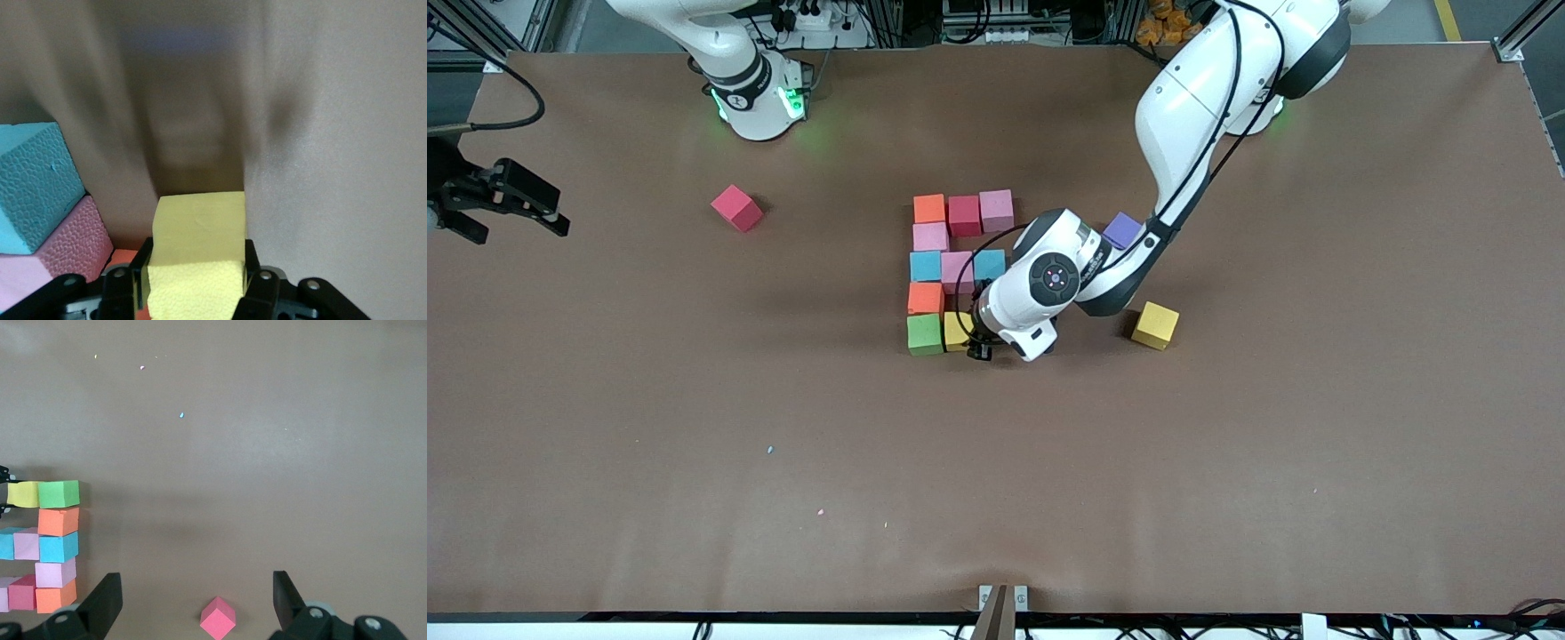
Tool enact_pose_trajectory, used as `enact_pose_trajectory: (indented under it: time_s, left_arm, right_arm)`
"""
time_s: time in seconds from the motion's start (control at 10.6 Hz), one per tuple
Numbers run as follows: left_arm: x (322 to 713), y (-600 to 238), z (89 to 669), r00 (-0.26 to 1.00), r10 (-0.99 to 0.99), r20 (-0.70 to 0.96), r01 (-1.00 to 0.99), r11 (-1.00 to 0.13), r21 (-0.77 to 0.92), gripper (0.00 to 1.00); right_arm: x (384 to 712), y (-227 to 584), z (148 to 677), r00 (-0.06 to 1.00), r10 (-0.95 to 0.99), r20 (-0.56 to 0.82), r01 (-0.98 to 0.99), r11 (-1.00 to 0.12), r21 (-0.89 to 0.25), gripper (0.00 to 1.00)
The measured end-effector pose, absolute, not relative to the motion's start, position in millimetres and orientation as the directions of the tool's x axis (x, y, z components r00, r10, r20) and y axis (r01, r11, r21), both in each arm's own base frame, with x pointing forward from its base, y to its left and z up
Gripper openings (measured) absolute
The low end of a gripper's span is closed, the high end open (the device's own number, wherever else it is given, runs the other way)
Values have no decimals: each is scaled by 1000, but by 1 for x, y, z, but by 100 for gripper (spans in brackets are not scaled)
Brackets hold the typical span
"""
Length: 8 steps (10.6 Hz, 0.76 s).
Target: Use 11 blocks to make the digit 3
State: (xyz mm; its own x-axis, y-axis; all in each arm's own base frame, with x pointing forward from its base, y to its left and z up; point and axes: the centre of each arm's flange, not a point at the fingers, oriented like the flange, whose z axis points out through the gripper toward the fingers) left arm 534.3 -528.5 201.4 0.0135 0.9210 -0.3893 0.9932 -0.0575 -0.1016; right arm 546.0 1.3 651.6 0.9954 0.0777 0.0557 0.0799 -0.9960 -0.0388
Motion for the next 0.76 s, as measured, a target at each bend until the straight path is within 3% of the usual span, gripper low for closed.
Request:
enact_pose_trajectory:
  time_s: [0.76]
  left_arm:
    - [530,-534,205,9,921,-391,993,-54,-103,54]
  right_arm:
    - [546,3,653,995,80,60,83,-996,-39,100]
